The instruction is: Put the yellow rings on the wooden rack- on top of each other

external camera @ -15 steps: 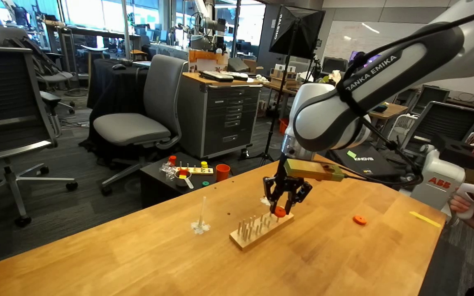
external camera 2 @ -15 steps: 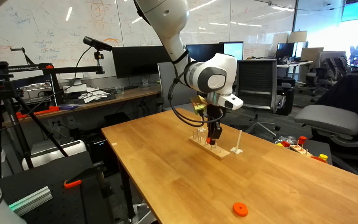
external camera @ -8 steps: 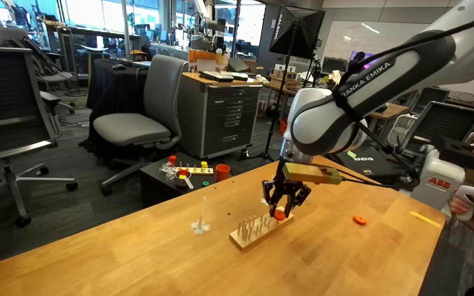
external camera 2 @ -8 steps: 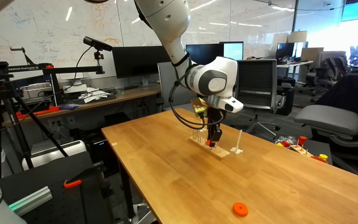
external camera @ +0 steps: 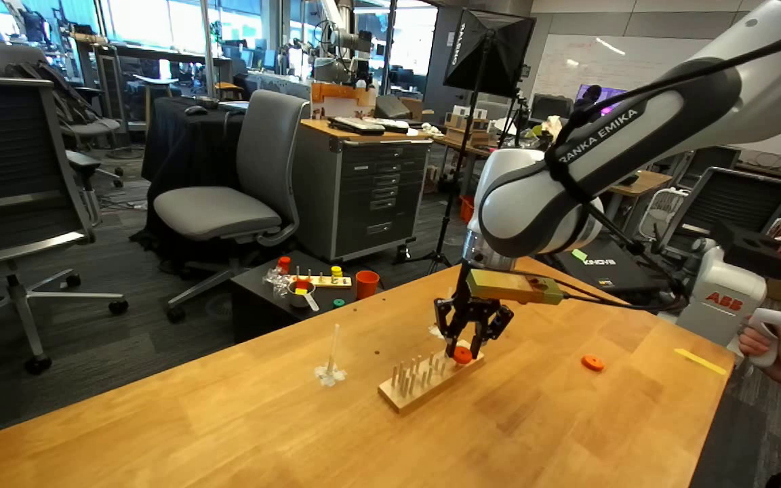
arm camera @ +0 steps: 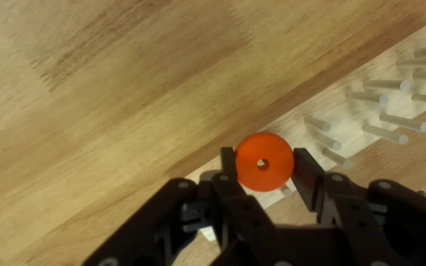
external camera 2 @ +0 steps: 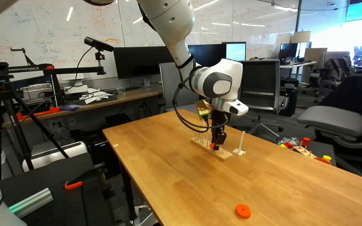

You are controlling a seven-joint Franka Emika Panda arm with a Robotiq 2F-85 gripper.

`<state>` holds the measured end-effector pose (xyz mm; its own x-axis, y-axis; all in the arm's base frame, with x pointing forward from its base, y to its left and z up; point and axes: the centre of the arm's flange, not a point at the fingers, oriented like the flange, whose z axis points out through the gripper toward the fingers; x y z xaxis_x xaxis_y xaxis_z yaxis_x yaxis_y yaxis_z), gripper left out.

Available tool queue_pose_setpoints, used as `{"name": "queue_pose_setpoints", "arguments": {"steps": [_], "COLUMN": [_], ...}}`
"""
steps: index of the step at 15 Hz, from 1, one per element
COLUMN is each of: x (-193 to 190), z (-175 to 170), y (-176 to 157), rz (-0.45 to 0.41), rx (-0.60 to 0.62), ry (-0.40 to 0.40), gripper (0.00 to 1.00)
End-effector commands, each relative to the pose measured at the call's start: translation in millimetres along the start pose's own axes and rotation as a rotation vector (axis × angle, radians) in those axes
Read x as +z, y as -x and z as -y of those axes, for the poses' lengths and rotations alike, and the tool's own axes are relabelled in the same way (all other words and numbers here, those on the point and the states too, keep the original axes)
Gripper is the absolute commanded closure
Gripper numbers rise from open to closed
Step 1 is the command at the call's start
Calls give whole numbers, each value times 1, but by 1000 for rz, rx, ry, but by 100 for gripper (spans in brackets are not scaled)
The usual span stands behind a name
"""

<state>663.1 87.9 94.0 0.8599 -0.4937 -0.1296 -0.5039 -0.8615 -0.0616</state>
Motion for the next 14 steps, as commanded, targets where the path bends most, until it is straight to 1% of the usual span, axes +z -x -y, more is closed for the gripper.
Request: {"name": "queue_pose_setpoints", "arguments": {"steps": [1, 14], "x": [-2, 0], "z": [4, 18], "y": [-11, -10], "rz": [10, 14], "rx": [10, -4], "ry": [6, 1], "gripper": [82, 82]}}
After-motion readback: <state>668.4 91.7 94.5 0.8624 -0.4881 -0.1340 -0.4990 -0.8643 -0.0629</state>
